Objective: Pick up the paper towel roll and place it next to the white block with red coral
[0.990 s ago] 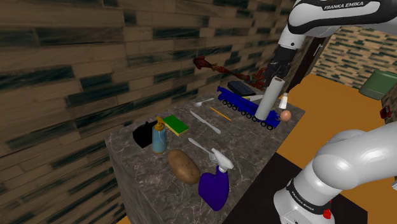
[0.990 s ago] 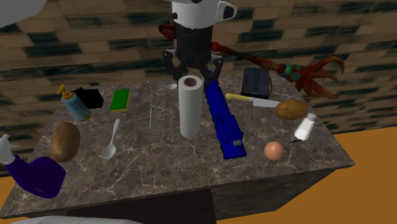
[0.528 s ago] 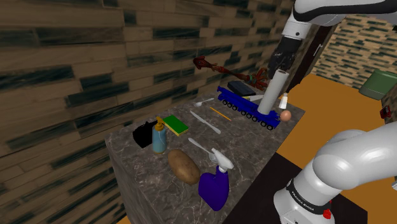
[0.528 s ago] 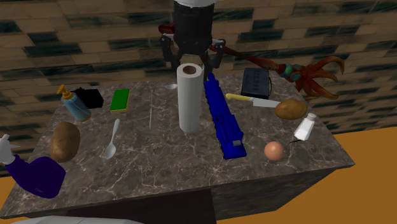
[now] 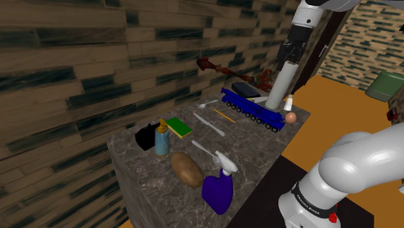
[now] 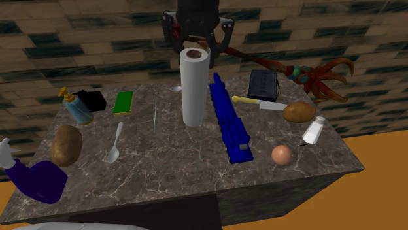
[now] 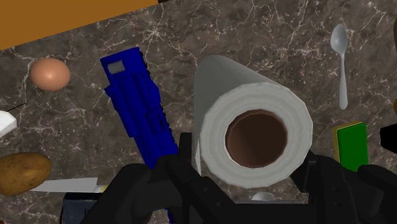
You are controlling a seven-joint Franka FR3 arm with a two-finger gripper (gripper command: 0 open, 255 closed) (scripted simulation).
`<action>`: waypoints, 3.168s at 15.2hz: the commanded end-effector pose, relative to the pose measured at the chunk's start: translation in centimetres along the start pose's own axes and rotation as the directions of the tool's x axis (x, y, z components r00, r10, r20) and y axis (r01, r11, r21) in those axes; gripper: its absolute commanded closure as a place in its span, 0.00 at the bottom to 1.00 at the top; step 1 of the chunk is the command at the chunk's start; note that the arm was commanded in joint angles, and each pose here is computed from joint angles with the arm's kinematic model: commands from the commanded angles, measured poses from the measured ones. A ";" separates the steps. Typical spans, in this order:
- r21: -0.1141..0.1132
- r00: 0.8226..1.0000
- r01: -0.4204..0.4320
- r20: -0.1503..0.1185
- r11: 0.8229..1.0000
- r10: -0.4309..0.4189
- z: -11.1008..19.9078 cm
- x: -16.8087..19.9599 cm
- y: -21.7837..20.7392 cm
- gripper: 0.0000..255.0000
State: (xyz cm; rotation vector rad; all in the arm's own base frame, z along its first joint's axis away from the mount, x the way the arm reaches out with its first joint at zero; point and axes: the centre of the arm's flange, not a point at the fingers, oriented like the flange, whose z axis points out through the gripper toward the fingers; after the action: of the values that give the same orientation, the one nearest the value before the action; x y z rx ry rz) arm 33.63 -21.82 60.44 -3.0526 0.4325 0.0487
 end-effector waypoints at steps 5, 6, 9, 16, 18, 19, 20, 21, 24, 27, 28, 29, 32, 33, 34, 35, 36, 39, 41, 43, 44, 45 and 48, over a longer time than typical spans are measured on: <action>0.000 1.000 0.000 0.000 1.000 0.000 -3.2 -0.2 -0.1 1.00; 0.000 1.000 0.000 0.000 1.000 0.000 -3.7 -0.2 -0.1 1.00; 0.000 1.000 0.000 0.000 1.000 0.000 -5.3 -0.3 -0.2 1.00; 0.000 1.000 0.000 0.000 1.000 0.000 -8.2 -0.3 -1.7 1.00; 0.000 1.000 0.000 0.000 1.000 0.000 -8.1 -0.2 -4.3 1.00; 0.000 1.000 0.000 0.000 1.000 0.000 -8.0 -0.2 -5.7 1.00; 0.000 1.000 0.000 0.000 1.000 0.000 -8.0 -0.1 -7.0 1.00; 0.000 1.000 0.000 0.000 1.000 0.000 -7.9 -0.1 -8.3 1.00; 0.000 1.000 0.000 0.000 1.000 0.000 -7.7 0.1 -12.3 1.00; 0.000 1.000 0.000 0.000 1.000 0.000 -7.5 0.2 -16.2 1.00; 0.000 1.000 0.000 0.000 1.000 0.000 -7.5 0.3 -17.5 1.00; 0.000 1.000 0.000 0.000 1.000 0.000 -7.4 0.3 -18.8 1.00; 0.000 1.000 0.000 0.000 1.000 0.000 -7.2 0.5 -22.8 1.00; 0.000 1.000 0.000 0.000 1.000 0.000 -7.2 0.5 -24.1 1.00; 0.000 1.000 0.000 0.000 1.000 0.000 -7.1 0.6 -25.4 1.00; 0.000 1.000 0.000 0.000 1.000 0.000 -7.0 0.6 -26.7 1.00; 0.000 1.000 0.000 0.000 1.000 0.000 -7.0 0.7 -28.1 1.00; 0.000 1.000 0.000 0.000 1.000 0.000 -6.8 0.9 -32.0 1.00; 0.000 1.000 0.000 0.000 1.000 0.000 -6.6 1.0 -34.7 1.00; 0.000 1.000 0.000 0.000 1.000 0.000 -6.5 1.1 -37.3 1.00; 0.000 1.000 0.000 0.000 1.000 0.000 -6.5 1.1 -38.6 1.00; 0.000 1.000 0.000 0.000 1.000 0.000 -6.4 1.2 -39.9 1.00; 0.000 1.000 0.000 0.000 1.000 0.000 -6.2 1.3 -43.9 1.00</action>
State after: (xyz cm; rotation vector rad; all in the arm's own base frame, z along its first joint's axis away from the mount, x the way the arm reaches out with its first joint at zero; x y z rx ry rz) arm 46.76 18.13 68.64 -3.0540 0.4303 0.0495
